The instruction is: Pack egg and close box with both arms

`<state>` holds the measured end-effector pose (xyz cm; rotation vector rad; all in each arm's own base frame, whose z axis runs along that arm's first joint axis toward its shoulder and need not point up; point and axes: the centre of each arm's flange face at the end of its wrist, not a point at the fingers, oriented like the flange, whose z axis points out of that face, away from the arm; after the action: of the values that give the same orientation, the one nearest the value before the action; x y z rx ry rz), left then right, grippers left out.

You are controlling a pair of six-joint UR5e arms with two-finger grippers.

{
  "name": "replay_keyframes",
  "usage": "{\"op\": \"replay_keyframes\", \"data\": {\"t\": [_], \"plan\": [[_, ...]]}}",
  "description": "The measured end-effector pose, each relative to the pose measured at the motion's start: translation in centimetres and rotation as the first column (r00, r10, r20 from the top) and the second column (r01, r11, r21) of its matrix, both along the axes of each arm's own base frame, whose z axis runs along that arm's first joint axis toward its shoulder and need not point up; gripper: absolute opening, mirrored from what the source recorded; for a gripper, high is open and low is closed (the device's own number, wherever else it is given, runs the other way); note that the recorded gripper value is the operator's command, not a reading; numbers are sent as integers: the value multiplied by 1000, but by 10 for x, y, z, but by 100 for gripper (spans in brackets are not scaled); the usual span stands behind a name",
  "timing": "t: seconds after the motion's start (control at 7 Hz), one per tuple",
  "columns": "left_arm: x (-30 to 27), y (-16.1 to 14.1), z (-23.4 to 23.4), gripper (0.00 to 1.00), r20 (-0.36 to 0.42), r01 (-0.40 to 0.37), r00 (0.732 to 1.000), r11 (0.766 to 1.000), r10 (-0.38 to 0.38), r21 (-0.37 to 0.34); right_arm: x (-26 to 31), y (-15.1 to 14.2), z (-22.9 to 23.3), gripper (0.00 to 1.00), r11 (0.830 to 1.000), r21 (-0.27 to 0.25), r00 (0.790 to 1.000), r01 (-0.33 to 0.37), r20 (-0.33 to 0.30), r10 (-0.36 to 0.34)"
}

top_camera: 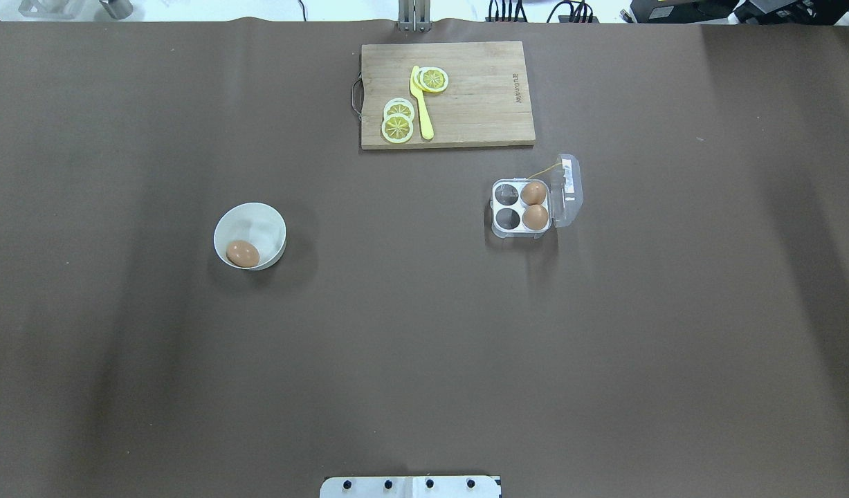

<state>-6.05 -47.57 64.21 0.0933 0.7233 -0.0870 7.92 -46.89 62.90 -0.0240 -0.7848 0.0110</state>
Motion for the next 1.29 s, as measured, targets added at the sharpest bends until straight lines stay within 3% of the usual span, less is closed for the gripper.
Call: {"op": "replay_keyframes", "data": {"t": [0.86,1.29], "plan": [[0,-5,-9,98,1,0,1000,1000,0,21,0,0,-1,100,1000,1,1000,-3,14,3],[10,-19,-49,98,-5,-22,1000,993,23,118,-1,0,-3,100,1000,3,1000,-4,21,4]]}}
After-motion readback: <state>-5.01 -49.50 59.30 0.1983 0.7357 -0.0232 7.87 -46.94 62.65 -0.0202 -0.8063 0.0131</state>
